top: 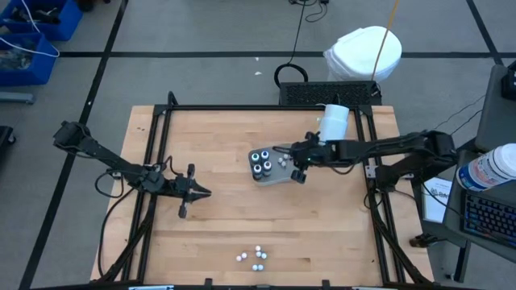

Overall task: Pick & Place food coloring
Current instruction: Put the small green food coloring bottle into the gray bin

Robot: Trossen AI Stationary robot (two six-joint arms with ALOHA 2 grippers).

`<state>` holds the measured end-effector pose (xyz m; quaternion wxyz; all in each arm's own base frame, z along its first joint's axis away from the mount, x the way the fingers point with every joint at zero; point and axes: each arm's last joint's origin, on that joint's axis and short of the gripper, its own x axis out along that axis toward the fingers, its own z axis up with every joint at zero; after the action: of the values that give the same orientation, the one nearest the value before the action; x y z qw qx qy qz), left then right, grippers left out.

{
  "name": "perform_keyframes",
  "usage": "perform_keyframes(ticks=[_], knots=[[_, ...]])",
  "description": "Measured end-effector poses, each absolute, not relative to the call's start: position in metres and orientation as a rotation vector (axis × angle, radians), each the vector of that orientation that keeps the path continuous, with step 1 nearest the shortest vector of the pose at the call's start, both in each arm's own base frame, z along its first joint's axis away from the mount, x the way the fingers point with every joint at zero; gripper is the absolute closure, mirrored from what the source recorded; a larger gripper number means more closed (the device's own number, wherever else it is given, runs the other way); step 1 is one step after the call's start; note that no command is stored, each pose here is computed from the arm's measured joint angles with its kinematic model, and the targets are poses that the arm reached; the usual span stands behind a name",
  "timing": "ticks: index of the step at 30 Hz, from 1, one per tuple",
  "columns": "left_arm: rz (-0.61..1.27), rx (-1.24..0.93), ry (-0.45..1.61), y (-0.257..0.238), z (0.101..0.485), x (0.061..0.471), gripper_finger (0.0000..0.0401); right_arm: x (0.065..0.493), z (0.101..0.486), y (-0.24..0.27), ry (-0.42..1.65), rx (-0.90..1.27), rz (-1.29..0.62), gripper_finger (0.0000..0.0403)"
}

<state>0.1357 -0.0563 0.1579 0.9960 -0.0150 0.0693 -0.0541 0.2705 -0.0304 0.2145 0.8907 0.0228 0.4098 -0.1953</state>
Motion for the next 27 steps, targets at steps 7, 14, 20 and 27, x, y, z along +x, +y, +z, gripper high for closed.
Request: perform_keyframes(ticks=[7,14,20,27], knots=[[-0.086,-0.021,0.137,-0.056,0.158,0.136,0.0359,0.28,0.192,-0.032,0.904,0.059,-0.412,0.0347],[-0.086,-0.021,0.138,-0.056,0.158,0.136,0.0359,0.291,0.176,-0.033,0.917,0.097,-0.356,0.0347],[-0.086,-0.021,0.139,-0.056,0.158,0.136,0.0359,0.29,0.182,-0.036,0.89,0.109,-0.367,0.0347],[-0.087,-0.016,0.144,-0.056,0.157,0.136,0.0359,0.289,0.175,-0.037,0.941,0.107,-0.371,0.0347]])
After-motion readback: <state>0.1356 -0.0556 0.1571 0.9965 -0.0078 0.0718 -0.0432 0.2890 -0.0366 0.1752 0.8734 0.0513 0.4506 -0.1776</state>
